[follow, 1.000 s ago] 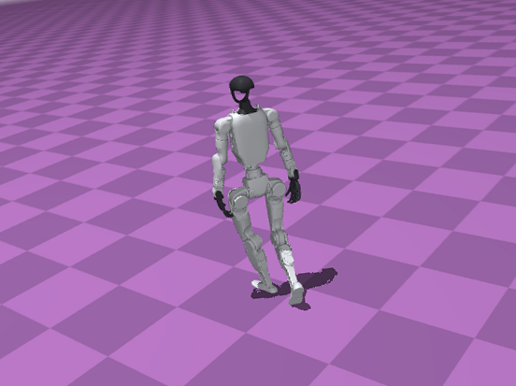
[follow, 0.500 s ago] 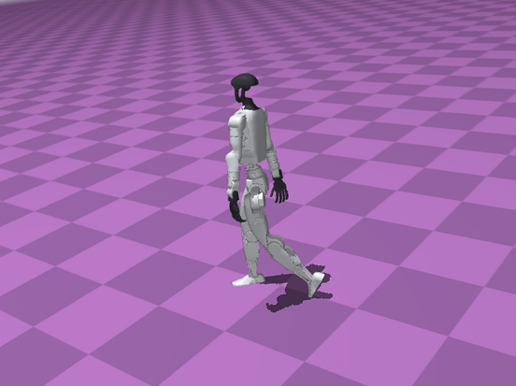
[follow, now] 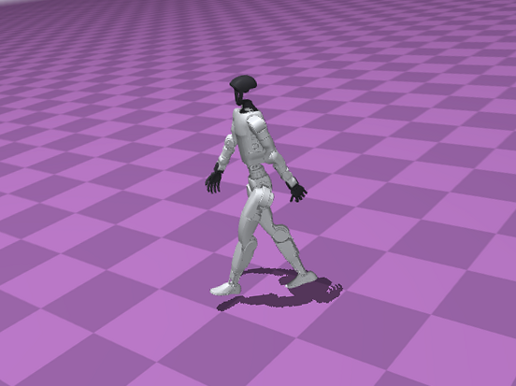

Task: Walk run

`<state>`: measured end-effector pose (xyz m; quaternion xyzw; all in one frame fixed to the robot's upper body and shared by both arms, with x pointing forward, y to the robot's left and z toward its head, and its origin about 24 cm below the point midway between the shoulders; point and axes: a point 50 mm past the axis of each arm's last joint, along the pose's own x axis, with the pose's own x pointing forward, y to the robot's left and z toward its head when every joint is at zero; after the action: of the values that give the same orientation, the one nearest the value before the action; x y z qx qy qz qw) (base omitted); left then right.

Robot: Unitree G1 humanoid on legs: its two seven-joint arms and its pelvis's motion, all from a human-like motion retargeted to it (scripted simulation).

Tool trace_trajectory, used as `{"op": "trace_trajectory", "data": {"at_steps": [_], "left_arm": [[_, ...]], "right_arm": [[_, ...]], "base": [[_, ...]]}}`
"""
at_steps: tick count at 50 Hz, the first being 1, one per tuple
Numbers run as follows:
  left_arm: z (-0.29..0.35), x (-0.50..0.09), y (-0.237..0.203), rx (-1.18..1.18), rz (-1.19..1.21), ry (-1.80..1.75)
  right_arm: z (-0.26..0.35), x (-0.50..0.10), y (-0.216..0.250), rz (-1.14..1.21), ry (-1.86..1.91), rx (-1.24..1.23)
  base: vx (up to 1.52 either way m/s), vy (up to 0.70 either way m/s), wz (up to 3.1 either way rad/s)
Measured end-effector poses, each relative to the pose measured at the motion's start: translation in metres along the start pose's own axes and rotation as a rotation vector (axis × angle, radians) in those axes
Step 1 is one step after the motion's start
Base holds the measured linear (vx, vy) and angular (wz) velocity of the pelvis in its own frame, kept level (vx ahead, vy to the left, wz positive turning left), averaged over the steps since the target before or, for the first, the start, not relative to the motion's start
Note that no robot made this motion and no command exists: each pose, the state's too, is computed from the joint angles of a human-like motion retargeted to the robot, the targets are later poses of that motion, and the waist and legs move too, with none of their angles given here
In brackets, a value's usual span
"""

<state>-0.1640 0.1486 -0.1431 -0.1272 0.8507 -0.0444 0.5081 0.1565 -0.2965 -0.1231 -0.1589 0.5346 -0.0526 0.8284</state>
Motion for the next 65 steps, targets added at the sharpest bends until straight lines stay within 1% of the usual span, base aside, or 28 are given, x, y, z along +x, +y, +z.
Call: {"op": "trace_trajectory", "data": {"at_steps": [4,6,8,10,12,15,19,23,27,31,34,37,40,43,47,51,55,58,62,65], "left_arm": [[0.011,0.002,-0.024,-0.027,-0.197,-0.058],[0.021,-0.001,-0.022,-0.055,-0.248,-0.103],[0.037,-0.006,-0.013,-0.078,-0.241,-0.137],[0.066,-0.016,-0.001,-0.063,-0.178,-0.181],[0.108,-0.030,0.008,0.007,-0.084,-0.285],[0.175,-0.061,0.013,0.208,0.035,-0.533],[0.246,-0.124,0.020,0.485,0.183,-0.839],[0.287,-0.184,0.028,0.620,0.364,-1.050],[0.299,-0.209,0.037,0.592,0.471,-1.131],[0.287,-0.190,0.045,0.449,0.423,-1.087],[0.258,-0.147,0.040,0.338,0.311,-0.979],[0.210,-0.095,0.034,0.262,0.206,-0.762],[0.155,-0.054,0.025,0.278,0.160,-0.507],[0.105,-0.028,0.017,0.350,0.137,-0.305],[0.049,-0.005,-0.005,0.471,0.050,-0.106],[0.012,0.004,-0.018,0.531,-0.012,0.008],[-0.006,0.008,-0.026,0.523,-0.034,0.052],[-0.008,0.009,-0.033,0.459,-0.063,0.037],[0.001,0.008,-0.031,0.381,-0.080,0.000],[0.015,0.004,-0.019,0.345,-0.023,-0.053]], "right_arm": [[-0.022,-0.001,0.042,0.153,0.024,0.074],[-0.044,-0.006,0.069,0.266,0.070,0.086],[-0.069,-0.015,0.091,0.363,0.145,0.096],[-0.095,-0.025,0.106,0.425,0.244,0.121],[-0.123,-0.039,0.119,0.465,0.351,0.143],[-0.163,-0.062,0.134,0.493,0.491,0.167],[-0.209,-0.097,0.154,0.554,0.648,0.196],[-0.239,-0.129,0.172,0.630,0.771,0.232],[-0.252,-0.148,0.182,0.694,0.838,0.243],[-0.251,-0.143,0.174,0.696,0.846,0.193],[-0.245,-0.131,0.159,0.616,0.832,0.166],[-0.232,-0.113,0.148,0.518,0.776,0.185],[-0.206,-0.089,0.138,0.464,0.674,0.243],[-0.165,-0.060,0.124,0.435,0.548,0.247],[-0.104,-0.025,0.092,0.314,0.334,0.171],[-0.046,-0.005,0.058,0.201,0.109,0.088],[-0.004,0.001,0.027,0.110,-0.045,0.044],[0.011,0.001,0.015,0.076,-0.099,0.022],[0.000,0.000,0.022,0.093,-0.073,0.031],[-0.032,-0.003,0.043,0.154,0.014,0.056]], "base": [[1.12,-0.21,-0.46],[1.30,-0.34,0.09],[0.97,-0.40,0.82],[0.97,-0.24,1.17],[0.67,-0.02,0.96],[0.86,-0.14,1.60],[0.76,-0.29,2.26],[0.76,-0.44,1.71],[0.73,-0.49,0.39],[0.81,-0.55,0.08],[0.88,-0.49,1.30],[0.87,-0.66,0.50],[0.77,-0.60,-0.04],[0.77,-0.60,0.18],[0.75,-0.52,-0.71],[0.78,-0.52,-0.57],[0.81,-0.44,-0.40],[0.81,-0.32,-0.32],[1.12,-0.24,-0.43],[1.31,-0.13,-0.57]]}}
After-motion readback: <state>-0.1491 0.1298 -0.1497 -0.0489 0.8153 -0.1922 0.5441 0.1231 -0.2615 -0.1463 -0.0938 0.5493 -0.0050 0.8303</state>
